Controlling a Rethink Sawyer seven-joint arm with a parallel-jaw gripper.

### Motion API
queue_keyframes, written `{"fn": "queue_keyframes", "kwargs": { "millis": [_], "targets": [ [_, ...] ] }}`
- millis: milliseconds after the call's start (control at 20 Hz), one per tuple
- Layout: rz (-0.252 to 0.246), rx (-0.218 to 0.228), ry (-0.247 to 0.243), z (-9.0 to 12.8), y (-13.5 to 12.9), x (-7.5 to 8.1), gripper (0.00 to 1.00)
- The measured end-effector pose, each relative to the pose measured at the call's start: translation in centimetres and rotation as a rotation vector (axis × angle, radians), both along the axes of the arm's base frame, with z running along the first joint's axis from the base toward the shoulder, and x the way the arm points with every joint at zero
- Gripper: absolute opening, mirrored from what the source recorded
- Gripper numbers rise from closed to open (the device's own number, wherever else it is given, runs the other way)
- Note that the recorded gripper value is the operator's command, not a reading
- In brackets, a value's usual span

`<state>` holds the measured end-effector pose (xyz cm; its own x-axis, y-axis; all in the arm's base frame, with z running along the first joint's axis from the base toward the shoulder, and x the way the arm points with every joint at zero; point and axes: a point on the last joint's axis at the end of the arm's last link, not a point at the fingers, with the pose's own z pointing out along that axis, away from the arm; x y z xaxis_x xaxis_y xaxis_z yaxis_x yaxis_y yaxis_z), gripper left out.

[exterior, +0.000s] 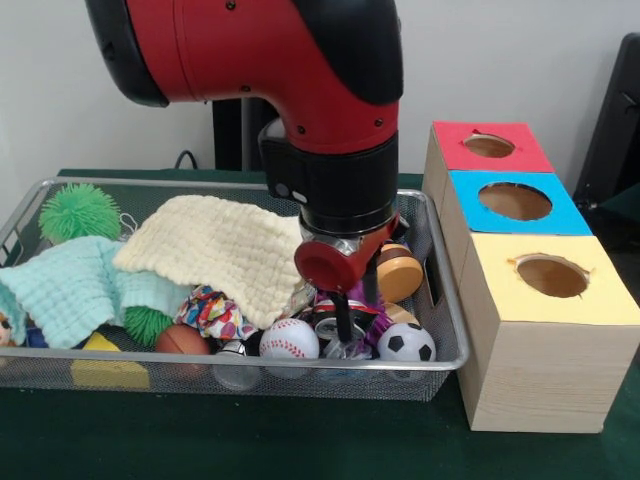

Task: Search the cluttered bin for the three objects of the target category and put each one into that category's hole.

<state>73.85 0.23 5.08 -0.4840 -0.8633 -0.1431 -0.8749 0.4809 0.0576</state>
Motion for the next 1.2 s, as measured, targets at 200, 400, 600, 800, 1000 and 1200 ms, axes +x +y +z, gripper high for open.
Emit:
{"fn": "queue_keyframes", "kwargs": {
  "millis": [200, 400, 600, 800, 1000, 1200],
  "targets": [
    [0.017, -0.009, 0.003, -0.8, 0.5, -0.1, 1.00],
    [0.034, -0.019, 0.010, -1.8, 0.7, -0.4, 1.00],
    [0.044, -0.030, 0.012, -2.4, 0.6, -0.6, 1.00],
    [0.051, -0.047, 0.007, -2.6, 0.4, -0.4, 1.00],
    [0.072, -0.080, -0.002, -2.8, 0.3, -0.2, 1.00],
    [0.091, -0.109, -0.008, -3.1, 0.3, -0.1, 1.00]
  ]
}}
